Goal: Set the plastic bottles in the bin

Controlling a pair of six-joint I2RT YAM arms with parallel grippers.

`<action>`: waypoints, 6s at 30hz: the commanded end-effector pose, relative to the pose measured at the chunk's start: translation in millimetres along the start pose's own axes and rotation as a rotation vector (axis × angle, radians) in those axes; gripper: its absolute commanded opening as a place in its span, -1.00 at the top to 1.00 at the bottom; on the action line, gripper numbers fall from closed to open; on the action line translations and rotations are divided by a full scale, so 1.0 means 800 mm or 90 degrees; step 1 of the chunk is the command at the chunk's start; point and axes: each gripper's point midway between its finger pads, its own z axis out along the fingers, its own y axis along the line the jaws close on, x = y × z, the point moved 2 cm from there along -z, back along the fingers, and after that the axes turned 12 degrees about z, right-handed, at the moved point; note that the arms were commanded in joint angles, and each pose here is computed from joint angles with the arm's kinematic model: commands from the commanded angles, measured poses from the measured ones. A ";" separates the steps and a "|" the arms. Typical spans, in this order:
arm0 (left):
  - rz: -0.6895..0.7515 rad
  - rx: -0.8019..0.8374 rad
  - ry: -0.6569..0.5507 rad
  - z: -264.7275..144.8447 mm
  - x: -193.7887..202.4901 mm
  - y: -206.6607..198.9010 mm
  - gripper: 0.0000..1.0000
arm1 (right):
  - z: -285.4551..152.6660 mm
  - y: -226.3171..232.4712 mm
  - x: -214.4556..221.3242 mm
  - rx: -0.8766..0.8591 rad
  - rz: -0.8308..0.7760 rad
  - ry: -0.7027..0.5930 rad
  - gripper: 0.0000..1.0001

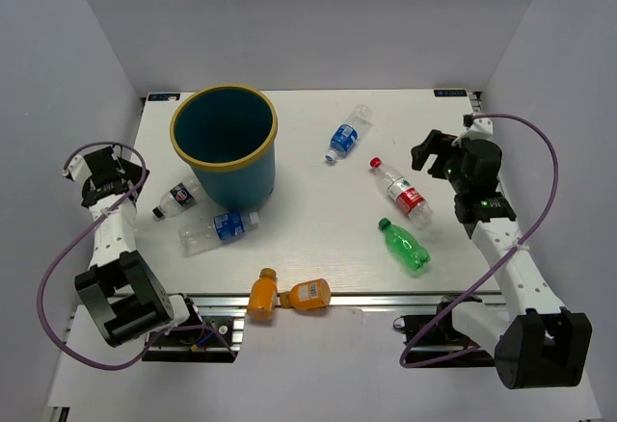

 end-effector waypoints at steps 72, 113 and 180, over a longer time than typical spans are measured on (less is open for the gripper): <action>0.098 0.154 0.022 0.002 0.055 -0.044 -0.96 | -0.007 0.466 -0.074 -0.699 -0.351 -0.002 -0.79; -0.047 0.198 0.114 0.011 0.087 -0.077 -0.96 | 0.065 0.257 -0.027 -0.524 -0.320 0.147 -0.79; 0.267 0.559 -0.183 -0.285 -0.041 -0.322 0.33 | 0.093 0.139 -0.085 -0.232 -0.214 0.073 -0.79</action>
